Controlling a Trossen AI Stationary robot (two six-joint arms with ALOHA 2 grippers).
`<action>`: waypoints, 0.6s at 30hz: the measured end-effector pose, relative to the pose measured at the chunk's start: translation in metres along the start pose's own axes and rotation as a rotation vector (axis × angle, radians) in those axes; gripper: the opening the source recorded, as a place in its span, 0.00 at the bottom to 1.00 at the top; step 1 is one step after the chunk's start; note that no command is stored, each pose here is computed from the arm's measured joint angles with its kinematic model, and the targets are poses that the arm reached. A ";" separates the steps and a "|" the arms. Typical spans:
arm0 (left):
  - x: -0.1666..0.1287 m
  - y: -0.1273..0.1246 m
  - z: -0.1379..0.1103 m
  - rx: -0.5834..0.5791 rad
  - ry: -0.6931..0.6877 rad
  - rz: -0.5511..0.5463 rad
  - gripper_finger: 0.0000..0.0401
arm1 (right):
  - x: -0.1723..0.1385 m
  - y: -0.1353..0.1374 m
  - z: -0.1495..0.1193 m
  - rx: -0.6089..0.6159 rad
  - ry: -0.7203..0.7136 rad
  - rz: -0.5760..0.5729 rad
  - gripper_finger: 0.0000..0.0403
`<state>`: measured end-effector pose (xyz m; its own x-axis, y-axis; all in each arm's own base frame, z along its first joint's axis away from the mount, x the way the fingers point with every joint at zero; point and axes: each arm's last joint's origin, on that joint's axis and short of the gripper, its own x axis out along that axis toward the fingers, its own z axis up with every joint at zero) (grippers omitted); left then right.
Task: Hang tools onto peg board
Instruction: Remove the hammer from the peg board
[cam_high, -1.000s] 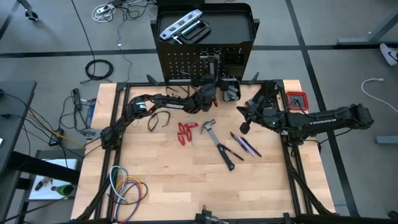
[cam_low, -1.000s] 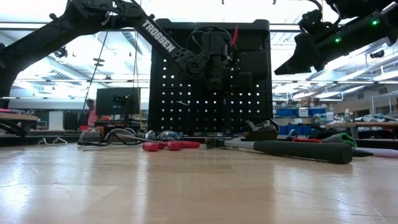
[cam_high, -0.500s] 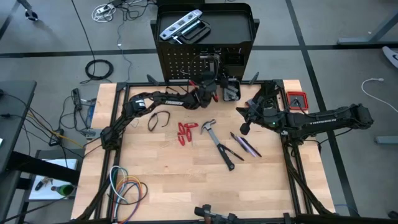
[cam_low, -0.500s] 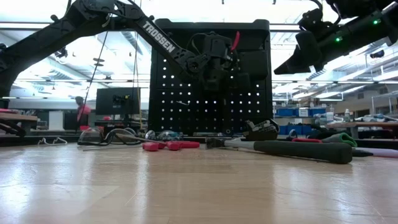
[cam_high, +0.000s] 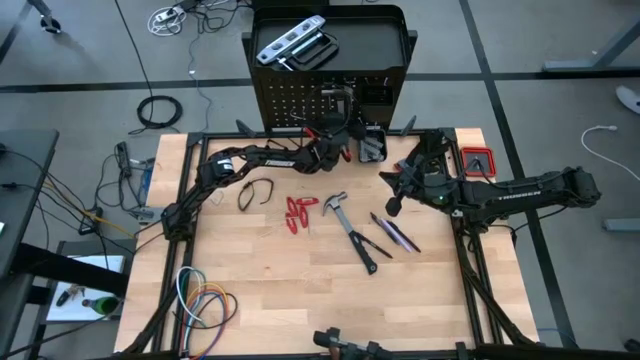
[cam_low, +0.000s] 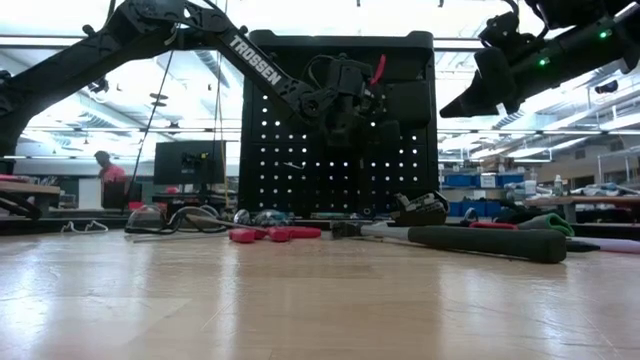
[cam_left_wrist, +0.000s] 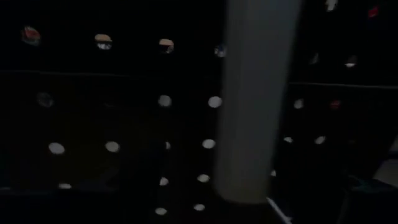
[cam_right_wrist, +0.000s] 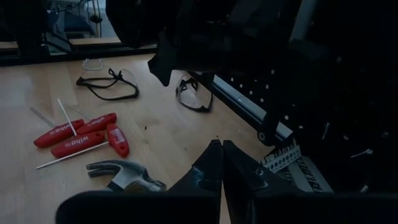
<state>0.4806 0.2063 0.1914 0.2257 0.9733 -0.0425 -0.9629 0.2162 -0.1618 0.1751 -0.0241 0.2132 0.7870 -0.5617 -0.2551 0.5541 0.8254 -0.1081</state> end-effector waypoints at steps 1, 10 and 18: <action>0.000 -0.001 0.001 -0.013 0.004 -0.001 0.73 | 0.000 0.000 0.000 0.002 -0.004 0.000 0.05; 0.001 -0.002 0.003 -0.041 0.012 0.002 0.73 | 0.000 0.000 0.001 0.006 -0.009 0.000 0.04; 0.000 -0.003 0.003 -0.022 0.014 -0.014 0.53 | 0.000 0.000 0.001 0.006 -0.009 0.000 0.05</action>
<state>0.4832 0.2064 0.1953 0.2417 0.9688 -0.0543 -0.9561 0.2282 -0.1841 0.1754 -0.0242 0.2142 0.7897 -0.5619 -0.2463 0.5553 0.8253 -0.1022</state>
